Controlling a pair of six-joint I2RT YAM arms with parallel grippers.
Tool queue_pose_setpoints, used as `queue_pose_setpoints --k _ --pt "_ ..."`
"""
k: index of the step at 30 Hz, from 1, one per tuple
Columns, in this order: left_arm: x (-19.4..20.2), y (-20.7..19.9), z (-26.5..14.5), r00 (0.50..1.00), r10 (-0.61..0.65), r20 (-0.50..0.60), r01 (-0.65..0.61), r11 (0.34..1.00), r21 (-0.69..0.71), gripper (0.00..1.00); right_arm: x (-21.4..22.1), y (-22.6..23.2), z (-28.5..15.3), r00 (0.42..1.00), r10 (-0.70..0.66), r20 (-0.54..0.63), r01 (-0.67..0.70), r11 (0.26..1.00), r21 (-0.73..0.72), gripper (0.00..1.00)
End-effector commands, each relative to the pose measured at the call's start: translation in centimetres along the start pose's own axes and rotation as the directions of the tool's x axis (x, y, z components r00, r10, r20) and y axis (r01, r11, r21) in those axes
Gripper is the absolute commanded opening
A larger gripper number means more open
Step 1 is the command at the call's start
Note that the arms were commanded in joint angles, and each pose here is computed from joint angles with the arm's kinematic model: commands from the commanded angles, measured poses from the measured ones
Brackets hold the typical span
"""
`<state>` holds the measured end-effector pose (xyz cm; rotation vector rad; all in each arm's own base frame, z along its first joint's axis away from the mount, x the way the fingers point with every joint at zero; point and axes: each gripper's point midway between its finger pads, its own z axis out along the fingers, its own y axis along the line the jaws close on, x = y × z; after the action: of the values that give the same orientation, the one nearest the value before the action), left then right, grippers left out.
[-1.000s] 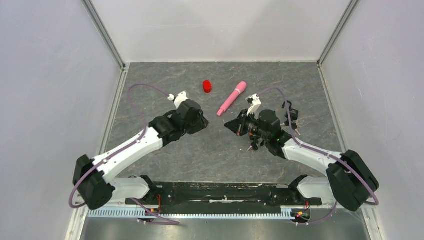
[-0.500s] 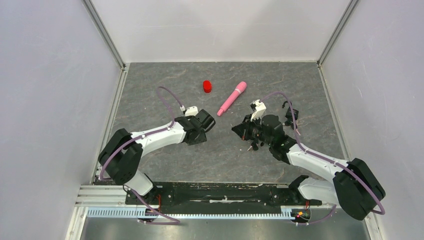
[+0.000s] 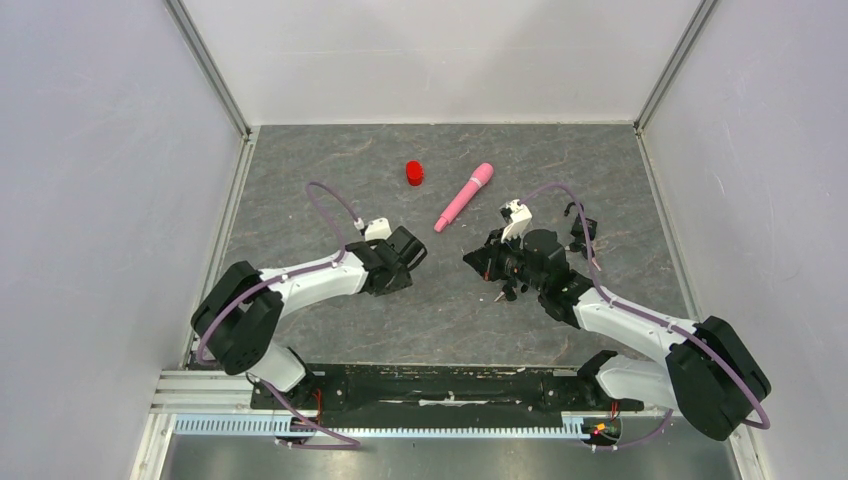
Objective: Unlock with the key
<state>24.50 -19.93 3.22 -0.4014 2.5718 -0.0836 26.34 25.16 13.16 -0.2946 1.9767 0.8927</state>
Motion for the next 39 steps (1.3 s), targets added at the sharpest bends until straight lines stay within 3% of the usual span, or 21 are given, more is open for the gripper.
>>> queue_pose_setpoints --k 1,10,14,17,21,25,29,33,39 --pt "-0.6 0.0 -0.8 0.998 -0.050 0.038 0.049 0.998 0.027 0.55 -1.5 0.7 0.2 0.999 -0.011 0.045 0.012 1.000 -0.024 0.00" --pt "-1.8 -0.9 -3.1 0.997 -0.058 0.052 0.052 0.993 0.106 0.76 -2.1 1.7 -0.1 0.998 -0.019 0.063 0.023 0.997 -0.072 0.00" --pt "-4.2 -2.2 -6.7 0.991 -0.033 0.129 0.001 0.970 0.244 0.77 -3.0 3.2 -0.5 0.995 -0.029 0.098 0.043 0.989 -0.144 0.00" --pt "-6.6 -3.9 -10.7 0.974 -0.047 0.220 -0.048 0.912 0.408 0.77 -4.0 4.7 -1.0 0.991 -0.012 0.132 0.042 0.974 -0.223 0.00" --pt "-9.5 -5.9 -16.6 0.934 -0.107 0.341 -0.136 0.776 0.615 0.77 -5.8 6.6 -1.8 0.983 0.030 0.184 0.032 0.945 -0.325 0.00" --pt "-11.0 -7.6 -21.2 0.902 -0.120 0.415 -0.256 0.626 0.737 0.74 -7.5 9.0 -2.8 0.974 0.065 0.215 0.040 0.892 -0.451 0.00" --pt "-12.2 -9.0 -24.0 0.904 -0.116 0.412 -0.315 0.472 0.824 0.71 -9.2 11.1 -4.2 0.966 0.104 0.237 0.049 0.825 -0.563 0.00" --pt "-12.4 -10.7 -26.8 0.914 -0.107 0.392 -0.351 0.275 0.895 0.66 -10.9 12.9 -5.2 0.960 0.117 0.253 0.074 0.768 -0.637 0.00" --pt "-11.8 -12.0 -29.3 0.914 -0.087 0.396 -0.385 0.118 0.915 0.63 -12.7 14.6 -5.9 0.956 0.138 0.257 0.085 0.712 -0.697 0.00"
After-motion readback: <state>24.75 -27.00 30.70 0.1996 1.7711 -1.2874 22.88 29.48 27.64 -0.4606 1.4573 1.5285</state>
